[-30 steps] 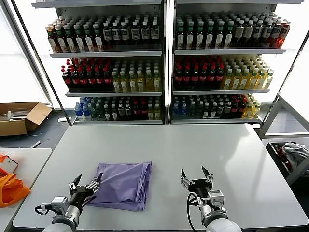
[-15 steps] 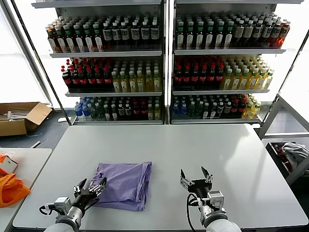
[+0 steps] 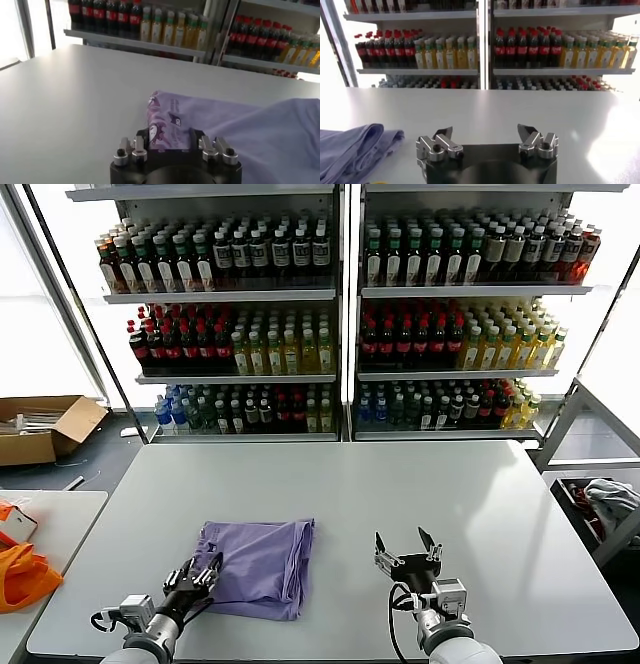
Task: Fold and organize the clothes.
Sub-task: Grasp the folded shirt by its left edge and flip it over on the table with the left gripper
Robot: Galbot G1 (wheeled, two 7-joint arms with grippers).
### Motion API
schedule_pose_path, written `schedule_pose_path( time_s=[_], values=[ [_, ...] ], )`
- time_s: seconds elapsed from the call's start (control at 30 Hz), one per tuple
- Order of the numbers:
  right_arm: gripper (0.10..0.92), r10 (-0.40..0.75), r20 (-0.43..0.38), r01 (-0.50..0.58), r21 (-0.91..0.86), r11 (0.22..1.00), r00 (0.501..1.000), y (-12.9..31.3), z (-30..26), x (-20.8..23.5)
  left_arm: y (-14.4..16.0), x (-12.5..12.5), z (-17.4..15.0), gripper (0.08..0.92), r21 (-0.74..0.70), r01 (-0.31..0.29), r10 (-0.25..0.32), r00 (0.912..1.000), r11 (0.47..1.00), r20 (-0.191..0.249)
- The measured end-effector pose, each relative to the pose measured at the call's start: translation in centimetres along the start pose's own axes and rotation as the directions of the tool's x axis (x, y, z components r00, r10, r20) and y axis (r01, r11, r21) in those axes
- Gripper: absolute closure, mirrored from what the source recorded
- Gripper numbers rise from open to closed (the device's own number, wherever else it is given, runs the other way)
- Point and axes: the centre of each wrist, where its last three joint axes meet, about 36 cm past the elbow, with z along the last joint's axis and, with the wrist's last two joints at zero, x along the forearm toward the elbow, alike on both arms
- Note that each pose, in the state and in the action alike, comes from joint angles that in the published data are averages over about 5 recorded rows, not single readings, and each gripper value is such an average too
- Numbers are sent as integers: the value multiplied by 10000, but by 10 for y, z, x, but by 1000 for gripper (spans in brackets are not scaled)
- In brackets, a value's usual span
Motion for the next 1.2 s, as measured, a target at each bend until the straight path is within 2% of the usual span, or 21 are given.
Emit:
schedule_pose_path(
  time_s=[0.27,0.47,0.57,0.83,1.03,1.1,1.2],
  values=[
    [200,-110,67,110,37,9999,9999,2,-3,-2,-3,3,0,691,-66,126,-126,9999,9999,66],
    [200,-117,97,116,108,9999,9999,1,-5,-3,0,7,-9,861,-555,444,-424,9985,9975,359],
    [200,-114,101,113,129,9999,9999,1,-5,-3,5,8,-11,898,-716,581,-549,9974,9957,463],
    [200,-138,154,136,114,9998,9998,3,-9,-6,22,12,-22,897,-1024,1014,-929,9921,9896,845],
    [200,-206,179,205,74,9998,9996,6,-10,-9,60,23,-42,897,-1363,1797,-1626,9784,9742,1280],
    [200,-228,197,226,63,9997,9995,7,-10,-10,77,28,-53,897,-1565,2161,-1936,9700,9637,1470],
    [200,-248,225,247,42,9997,9994,7,-11,-11,104,38,-73,897,-1895,2764,-2424,9525,9422,1841]
  ],
)
